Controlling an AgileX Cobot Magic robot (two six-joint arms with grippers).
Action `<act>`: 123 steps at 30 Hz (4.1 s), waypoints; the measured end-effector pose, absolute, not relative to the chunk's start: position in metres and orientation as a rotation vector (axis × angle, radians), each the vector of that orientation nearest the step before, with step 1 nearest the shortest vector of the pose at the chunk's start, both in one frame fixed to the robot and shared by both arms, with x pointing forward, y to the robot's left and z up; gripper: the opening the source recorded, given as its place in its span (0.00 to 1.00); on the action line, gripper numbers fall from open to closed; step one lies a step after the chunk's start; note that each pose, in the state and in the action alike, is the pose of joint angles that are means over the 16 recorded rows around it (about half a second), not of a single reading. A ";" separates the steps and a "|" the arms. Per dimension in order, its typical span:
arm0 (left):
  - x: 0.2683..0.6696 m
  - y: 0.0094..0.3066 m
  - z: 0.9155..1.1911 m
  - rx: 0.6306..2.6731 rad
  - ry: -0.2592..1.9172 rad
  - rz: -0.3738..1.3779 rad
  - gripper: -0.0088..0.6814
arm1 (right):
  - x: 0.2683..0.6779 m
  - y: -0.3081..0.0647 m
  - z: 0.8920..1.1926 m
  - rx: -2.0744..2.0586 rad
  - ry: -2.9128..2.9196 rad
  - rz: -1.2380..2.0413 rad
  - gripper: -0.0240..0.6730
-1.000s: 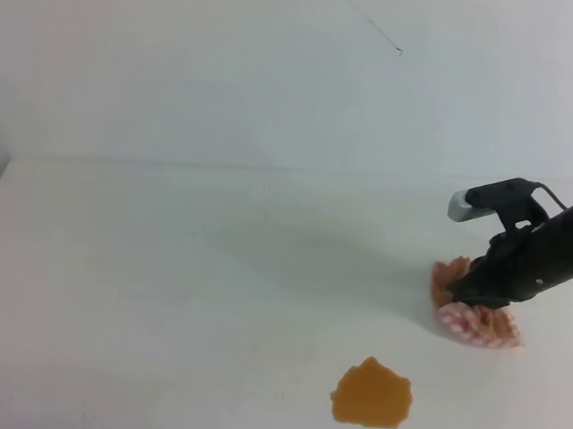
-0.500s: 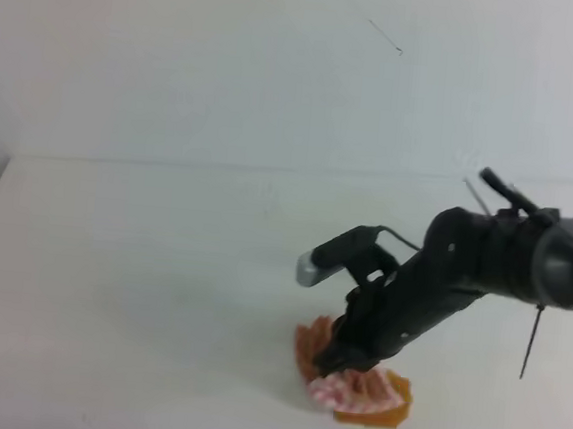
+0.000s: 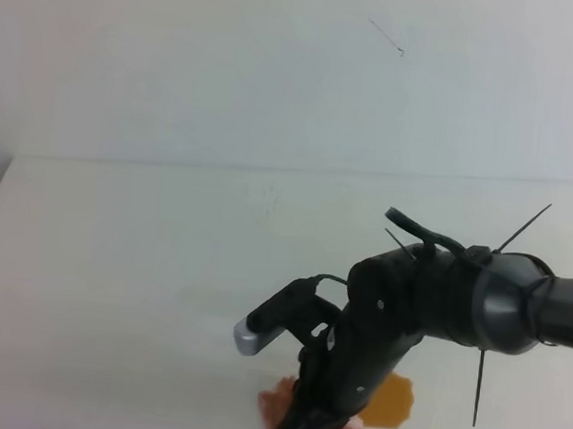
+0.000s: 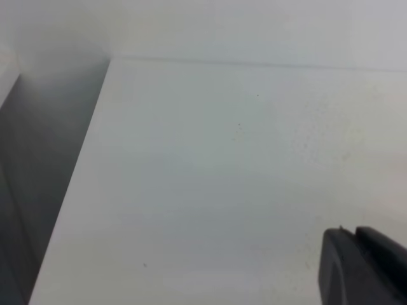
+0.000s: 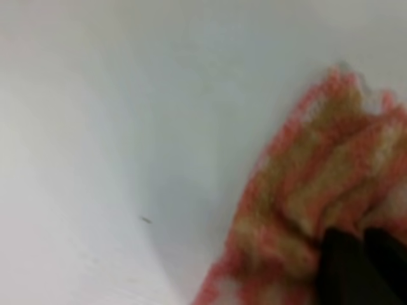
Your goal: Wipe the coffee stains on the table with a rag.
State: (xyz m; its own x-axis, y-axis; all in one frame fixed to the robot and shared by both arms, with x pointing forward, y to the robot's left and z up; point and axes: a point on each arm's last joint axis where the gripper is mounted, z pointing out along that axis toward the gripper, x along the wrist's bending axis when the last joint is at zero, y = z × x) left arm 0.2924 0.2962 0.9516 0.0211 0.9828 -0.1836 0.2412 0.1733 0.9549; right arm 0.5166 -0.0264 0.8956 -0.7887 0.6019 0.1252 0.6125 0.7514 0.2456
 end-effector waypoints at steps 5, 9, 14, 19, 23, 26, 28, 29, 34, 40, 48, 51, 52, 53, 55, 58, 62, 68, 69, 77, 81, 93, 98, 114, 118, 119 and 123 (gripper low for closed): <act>0.292 0.296 0.955 1.263 1.427 0.919 0.01 | 0.528 -0.056 0.898 -1.130 -2.923 -0.320 0.06; 0.292 0.296 0.955 1.262 1.426 0.920 0.01 | 0.540 -0.094 0.900 -1.289 -2.903 -0.264 0.06; 0.292 0.296 0.959 1.263 1.425 0.920 0.01 | 0.551 -0.152 0.902 -1.525 -2.822 -0.244 0.05; 0.292 0.296 0.959 1.263 1.425 0.920 0.01 | 0.554 -0.202 0.903 -1.748 -2.718 -0.250 0.05; 0.293 0.296 0.957 1.265 1.428 0.918 0.01 | 0.554 -0.224 0.904 -1.884 -2.628 -0.291 0.05; 0.292 0.296 0.954 1.264 1.429 0.918 0.01 | 0.555 -0.226 0.905 -1.926 -2.584 -0.348 0.05; 0.292 0.296 0.954 1.264 1.429 0.918 0.01 | 0.558 -0.221 0.905 -1.933 -2.566 -0.394 0.05; 0.292 0.296 0.954 1.264 1.429 0.918 0.01 | 0.560 -0.217 0.905 -1.931 -2.559 -0.418 0.05; 0.292 0.296 0.954 1.263 1.429 0.918 0.01 | 0.574 -0.177 0.904 -1.856 -2.553 -0.542 0.05; 0.293 0.296 0.957 1.263 1.429 0.917 0.01 | 0.592 -0.102 0.904 -1.633 -2.616 -0.643 0.05; 0.292 0.296 0.959 1.263 1.427 0.917 0.01 | 0.591 -0.005 0.903 -1.260 -2.795 -0.602 0.05; 0.292 0.296 0.959 1.263 1.427 0.918 0.01 | 0.587 0.013 0.904 -1.173 -2.879 -0.535 0.05; 0.292 0.296 0.959 1.263 1.427 0.918 0.01 | 0.586 0.016 0.904 -1.155 -2.909 -0.506 0.05; 0.292 0.296 0.959 1.263 1.427 0.918 0.01 | 0.586 0.017 0.905 -1.143 -2.937 -0.475 0.05; 0.292 0.296 0.959 1.263 1.427 0.918 0.01 | 0.589 0.015 0.906 -1.139 -2.988 -0.410 0.05; 0.292 0.296 0.959 1.264 1.426 0.919 0.01 | 0.596 0.003 0.910 -1.181 -3.044 -0.307 0.05; 0.293 0.296 0.958 1.265 1.427 0.918 0.01 | 0.609 -0.028 0.913 -1.317 -3.053 -0.182 0.05; 0.292 0.296 0.956 1.265 1.428 0.918 0.01 | 0.616 -0.096 0.915 -1.550 -2.968 -0.087 0.05; 0.292 0.296 0.956 1.265 1.428 0.918 0.01 | 0.614 -0.107 0.914 -1.584 -2.950 -0.086 0.05; 0.292 0.296 0.956 1.264 1.429 0.918 0.01 | 0.559 -0.180 0.919 -1.766 -2.839 -0.156 0.05; 0.293 0.296 0.959 1.264 1.428 0.917 0.01 | 0.525 -0.190 0.931 -1.785 -2.820 -0.280 0.05; 0.293 0.296 0.959 1.264 1.428 0.917 0.01 | 0.497 -0.148 0.982 -1.643 -2.847 -0.800 0.05; 0.293 0.296 0.959 1.264 1.428 0.917 0.01 | 0.518 -0.129 0.987 -1.605 -2.880 -0.889 0.05; 0.293 0.296 0.959 1.265 1.428 0.917 0.01 | 0.574 -0.106 0.952 -1.724 -2.826 -0.660 0.33; 0.292 0.296 0.956 1.264 1.429 0.918 0.01 | 0.575 -0.108 0.971 -1.737 -2.853 -0.646 0.42; 0.292 0.296 0.956 1.264 1.429 0.918 0.01 | 0.574 -0.110 0.979 -1.739 -2.867 -0.654 0.44; 0.292 0.296 0.956 1.264 1.429 0.918 0.01 | 0.565 -0.120 1.025 -1.748 -2.942 -0.733 0.43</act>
State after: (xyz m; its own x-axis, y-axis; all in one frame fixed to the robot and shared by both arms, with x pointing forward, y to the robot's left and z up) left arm 0.2925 0.2961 0.9560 0.0224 0.9828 -0.1834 0.2417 0.1727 0.9549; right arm 0.5652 -0.1204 1.0251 -0.4536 0.8864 -0.0923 0.7396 0.4322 0.5159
